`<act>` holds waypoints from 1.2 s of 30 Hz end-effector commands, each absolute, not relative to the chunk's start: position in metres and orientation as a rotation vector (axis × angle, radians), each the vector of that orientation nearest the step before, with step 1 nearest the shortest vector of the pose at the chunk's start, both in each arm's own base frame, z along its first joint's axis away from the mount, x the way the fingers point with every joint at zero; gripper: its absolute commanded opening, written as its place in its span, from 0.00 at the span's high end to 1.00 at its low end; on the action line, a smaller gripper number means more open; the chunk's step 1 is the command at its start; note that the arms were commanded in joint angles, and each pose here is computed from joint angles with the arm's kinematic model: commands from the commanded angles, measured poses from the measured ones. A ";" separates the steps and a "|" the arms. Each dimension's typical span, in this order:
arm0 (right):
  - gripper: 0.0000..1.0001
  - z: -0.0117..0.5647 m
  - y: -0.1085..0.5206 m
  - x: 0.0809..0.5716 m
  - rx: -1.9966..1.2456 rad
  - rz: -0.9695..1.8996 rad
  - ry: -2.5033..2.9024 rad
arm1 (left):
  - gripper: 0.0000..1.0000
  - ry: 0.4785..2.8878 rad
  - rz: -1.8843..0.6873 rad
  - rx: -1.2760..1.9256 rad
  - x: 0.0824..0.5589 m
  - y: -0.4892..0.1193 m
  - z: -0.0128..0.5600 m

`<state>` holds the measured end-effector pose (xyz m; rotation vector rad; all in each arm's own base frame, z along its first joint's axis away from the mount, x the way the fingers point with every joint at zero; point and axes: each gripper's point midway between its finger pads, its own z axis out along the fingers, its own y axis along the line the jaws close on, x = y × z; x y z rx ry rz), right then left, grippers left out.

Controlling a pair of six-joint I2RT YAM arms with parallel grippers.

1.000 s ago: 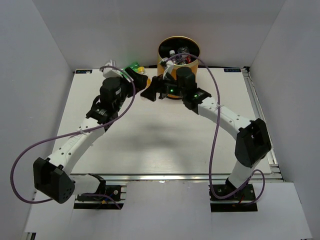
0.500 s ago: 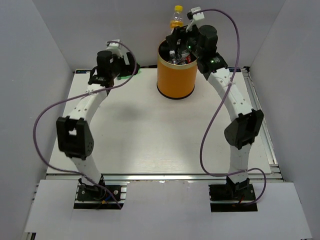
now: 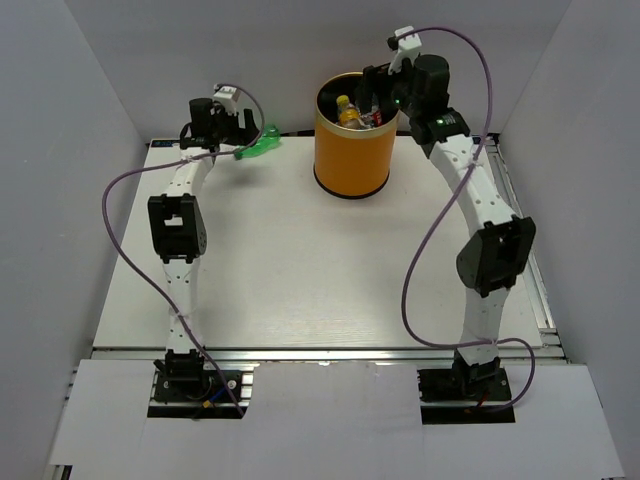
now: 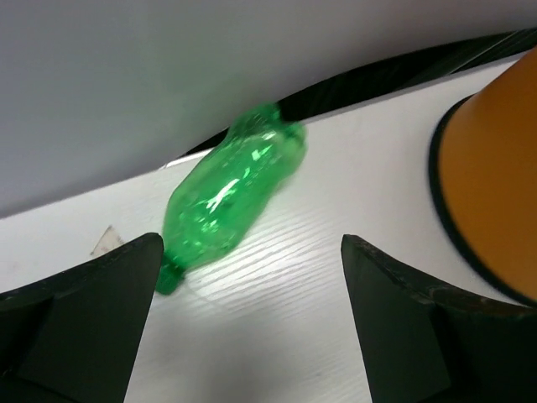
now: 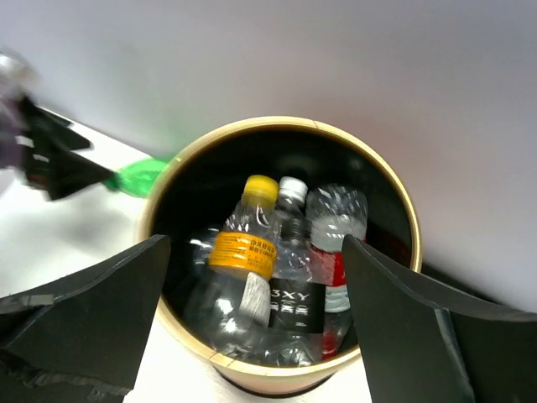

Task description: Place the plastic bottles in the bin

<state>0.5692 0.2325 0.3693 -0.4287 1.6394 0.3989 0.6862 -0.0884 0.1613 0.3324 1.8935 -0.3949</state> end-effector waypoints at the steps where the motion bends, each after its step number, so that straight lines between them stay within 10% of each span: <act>1: 0.11 0.457 0.231 0.525 -0.500 0.406 1.412 | 0.02 1.747 -0.388 0.411 0.695 -0.087 0.190; 24: 0.11 0.459 0.195 0.437 -0.567 0.315 1.340 | 0.02 1.726 -0.351 0.442 0.733 -0.086 0.068; 28: 0.11 0.455 0.197 0.439 -0.576 0.314 1.349 | 0.40 1.775 -0.316 0.408 0.732 -0.080 0.053; 34: 0.11 0.452 0.195 0.438 -0.570 0.316 1.359 | 0.73 1.680 -0.329 0.421 0.727 -0.085 0.122; 35: 0.11 0.454 0.194 0.436 -0.566 0.318 1.354 | 1.00 1.678 -0.337 0.420 0.724 -0.086 0.127; 36: 0.11 0.452 0.194 0.435 -0.565 0.321 1.359 | 1.00 1.637 -0.352 0.406 0.721 -0.088 0.155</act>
